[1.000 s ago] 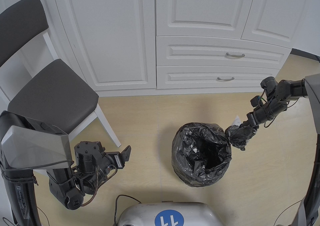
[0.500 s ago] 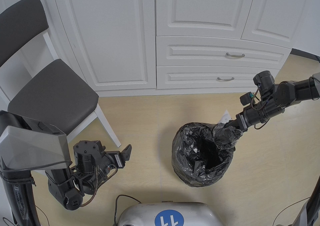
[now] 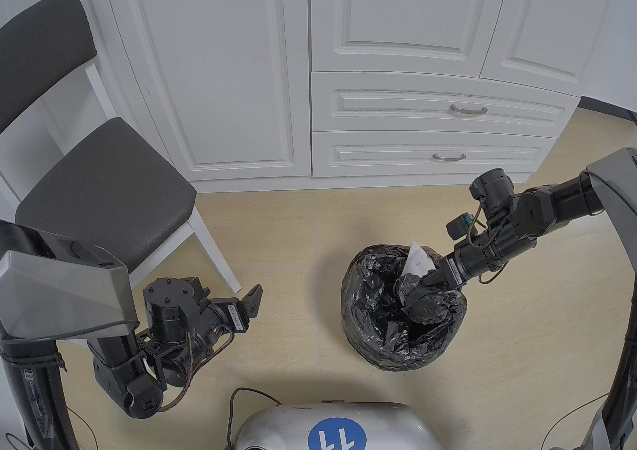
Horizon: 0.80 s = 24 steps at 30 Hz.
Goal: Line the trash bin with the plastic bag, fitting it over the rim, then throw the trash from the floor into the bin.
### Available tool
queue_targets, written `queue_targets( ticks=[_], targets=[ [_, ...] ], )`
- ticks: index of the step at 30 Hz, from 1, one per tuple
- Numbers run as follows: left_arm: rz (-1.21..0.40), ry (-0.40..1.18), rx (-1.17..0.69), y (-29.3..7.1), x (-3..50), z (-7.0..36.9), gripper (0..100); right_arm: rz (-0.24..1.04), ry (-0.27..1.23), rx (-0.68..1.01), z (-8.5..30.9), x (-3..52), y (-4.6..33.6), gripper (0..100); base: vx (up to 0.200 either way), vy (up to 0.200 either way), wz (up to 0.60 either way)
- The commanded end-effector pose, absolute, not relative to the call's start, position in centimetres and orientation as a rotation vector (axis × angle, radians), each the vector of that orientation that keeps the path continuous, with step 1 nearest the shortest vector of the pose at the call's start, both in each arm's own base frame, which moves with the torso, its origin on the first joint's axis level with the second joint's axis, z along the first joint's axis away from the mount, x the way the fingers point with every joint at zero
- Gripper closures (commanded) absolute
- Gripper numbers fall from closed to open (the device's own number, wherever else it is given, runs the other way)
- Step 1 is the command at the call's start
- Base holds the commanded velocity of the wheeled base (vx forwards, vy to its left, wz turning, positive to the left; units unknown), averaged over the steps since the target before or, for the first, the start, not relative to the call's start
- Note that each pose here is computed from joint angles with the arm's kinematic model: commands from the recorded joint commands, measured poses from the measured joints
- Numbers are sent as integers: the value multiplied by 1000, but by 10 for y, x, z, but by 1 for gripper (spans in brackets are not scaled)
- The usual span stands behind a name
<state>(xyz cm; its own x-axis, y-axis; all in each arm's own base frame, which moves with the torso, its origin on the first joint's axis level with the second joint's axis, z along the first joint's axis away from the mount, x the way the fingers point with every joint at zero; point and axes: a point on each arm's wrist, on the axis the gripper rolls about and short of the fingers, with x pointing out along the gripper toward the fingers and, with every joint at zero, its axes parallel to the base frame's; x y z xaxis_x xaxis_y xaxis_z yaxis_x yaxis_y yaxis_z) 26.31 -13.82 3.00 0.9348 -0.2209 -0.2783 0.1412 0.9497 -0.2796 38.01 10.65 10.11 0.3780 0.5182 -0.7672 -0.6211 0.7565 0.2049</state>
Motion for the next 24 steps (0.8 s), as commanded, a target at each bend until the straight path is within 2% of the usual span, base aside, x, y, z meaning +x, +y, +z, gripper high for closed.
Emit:
queue_targets(
  ticks=[1, 6, 11, 16, 24],
  targets=[
    [-189, 308, -261, -138, 262, 32, 0, 758, 938, -143, 104, 368, 115, 100, 0, 0, 0],
    [-189, 308, -261, -138, 262, 32, 0, 816, 953, -194, 102, 351, 132, 100, 0, 0, 0],
    [-189, 308, -260, -138, 262, 32, 0, 812, 996, -195, 80, 364, 135, 100, 0, 0, 0],
    [-187, 309, -259, -138, 263, 31, 0, 714, 1025, -166, 55, 395, 126, 100, 0, 0, 0],
    [-187, 310, -260, -138, 263, 30, 0, 615, 1013, -49, 45, 427, 112, 100, 0, 0, 0]
  ],
)
